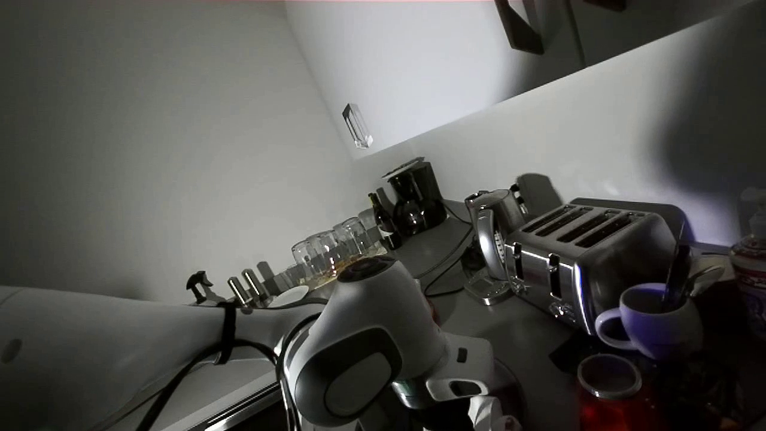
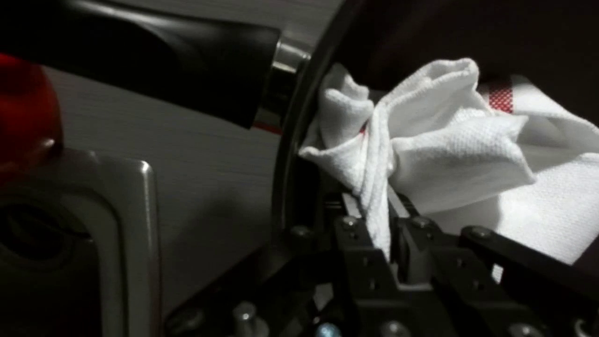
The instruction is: Use the cloth to wipe the plate
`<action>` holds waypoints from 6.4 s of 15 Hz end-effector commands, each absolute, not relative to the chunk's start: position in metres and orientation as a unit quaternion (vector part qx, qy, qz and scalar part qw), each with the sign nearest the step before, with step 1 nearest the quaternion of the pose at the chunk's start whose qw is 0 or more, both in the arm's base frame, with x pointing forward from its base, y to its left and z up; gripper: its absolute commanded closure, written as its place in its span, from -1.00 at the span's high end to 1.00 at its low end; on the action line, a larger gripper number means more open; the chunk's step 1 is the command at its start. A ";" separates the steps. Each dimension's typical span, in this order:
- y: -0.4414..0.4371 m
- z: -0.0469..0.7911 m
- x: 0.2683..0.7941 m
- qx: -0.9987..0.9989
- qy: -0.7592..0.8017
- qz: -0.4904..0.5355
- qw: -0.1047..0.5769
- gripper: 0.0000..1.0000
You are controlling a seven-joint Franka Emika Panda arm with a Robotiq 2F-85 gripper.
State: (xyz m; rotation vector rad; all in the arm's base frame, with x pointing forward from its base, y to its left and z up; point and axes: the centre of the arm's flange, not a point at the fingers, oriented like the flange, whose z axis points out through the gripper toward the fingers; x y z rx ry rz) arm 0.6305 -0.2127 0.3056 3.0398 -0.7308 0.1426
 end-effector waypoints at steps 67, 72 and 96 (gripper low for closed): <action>-0.125 0.305 0.692 0.986 -0.107 0.118 0.055 -0.72; -0.121 0.300 0.693 0.987 -0.103 0.113 0.056 -0.72; -0.089 0.277 0.689 0.992 -0.068 0.103 0.037 -0.85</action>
